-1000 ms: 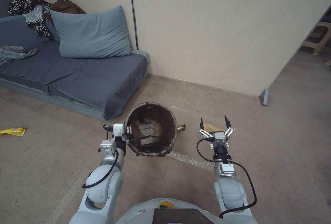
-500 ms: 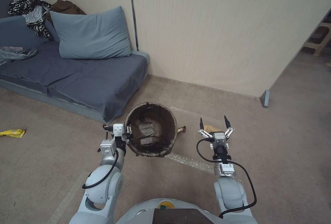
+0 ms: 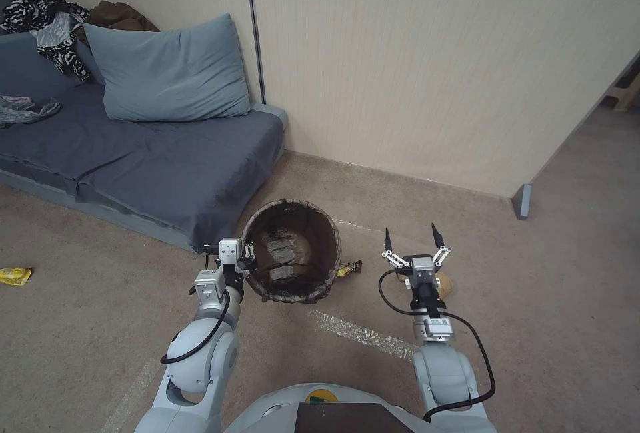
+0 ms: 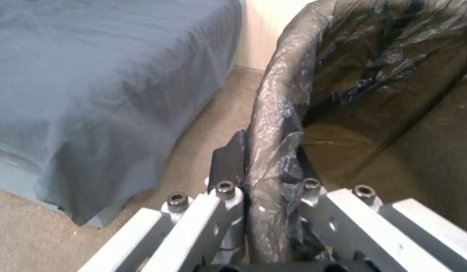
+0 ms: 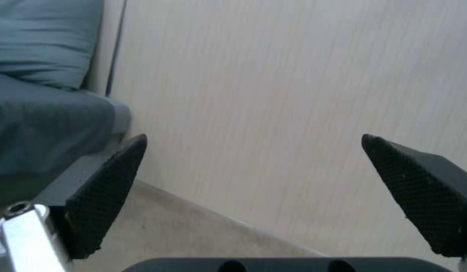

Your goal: Pick up the trash bin, then pick up the garbage from the floor and place it into the trash bin.

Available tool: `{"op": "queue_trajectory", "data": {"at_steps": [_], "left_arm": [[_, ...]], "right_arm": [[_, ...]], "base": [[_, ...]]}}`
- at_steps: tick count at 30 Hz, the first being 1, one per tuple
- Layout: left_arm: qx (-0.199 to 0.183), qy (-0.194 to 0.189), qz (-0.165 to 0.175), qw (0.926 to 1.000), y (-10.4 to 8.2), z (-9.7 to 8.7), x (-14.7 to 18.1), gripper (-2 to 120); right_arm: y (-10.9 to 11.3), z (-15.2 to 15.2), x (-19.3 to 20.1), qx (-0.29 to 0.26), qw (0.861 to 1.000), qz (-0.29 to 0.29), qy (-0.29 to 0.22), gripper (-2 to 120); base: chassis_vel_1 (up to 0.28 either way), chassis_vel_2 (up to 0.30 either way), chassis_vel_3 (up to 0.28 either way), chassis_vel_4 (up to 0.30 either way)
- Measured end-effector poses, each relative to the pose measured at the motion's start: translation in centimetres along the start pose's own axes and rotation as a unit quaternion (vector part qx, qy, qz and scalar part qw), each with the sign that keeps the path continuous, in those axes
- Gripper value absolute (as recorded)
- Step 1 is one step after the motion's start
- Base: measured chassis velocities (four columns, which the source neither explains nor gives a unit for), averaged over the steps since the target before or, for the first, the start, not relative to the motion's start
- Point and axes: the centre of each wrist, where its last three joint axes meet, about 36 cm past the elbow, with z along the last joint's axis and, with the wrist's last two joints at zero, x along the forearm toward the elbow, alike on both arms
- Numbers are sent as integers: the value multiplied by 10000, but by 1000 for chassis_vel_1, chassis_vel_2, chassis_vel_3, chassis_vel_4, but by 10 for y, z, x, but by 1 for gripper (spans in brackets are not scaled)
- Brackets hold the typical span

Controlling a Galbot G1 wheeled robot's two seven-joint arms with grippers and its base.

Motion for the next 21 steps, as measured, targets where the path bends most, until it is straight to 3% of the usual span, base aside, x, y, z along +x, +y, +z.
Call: {"op": "queue_trajectory", "data": {"at_steps": [13,21], "left_arm": [[8,-40,18,10000,1,0,0,6],[29,-172,108,9998,2,-2,0,6]], "right_arm": [[1,5,1,0,9998,-127,-148,100],[-2,6,-15,137,9997,147,113,100]], "base": [[0,0,0,0],[0,0,0,0]]}}
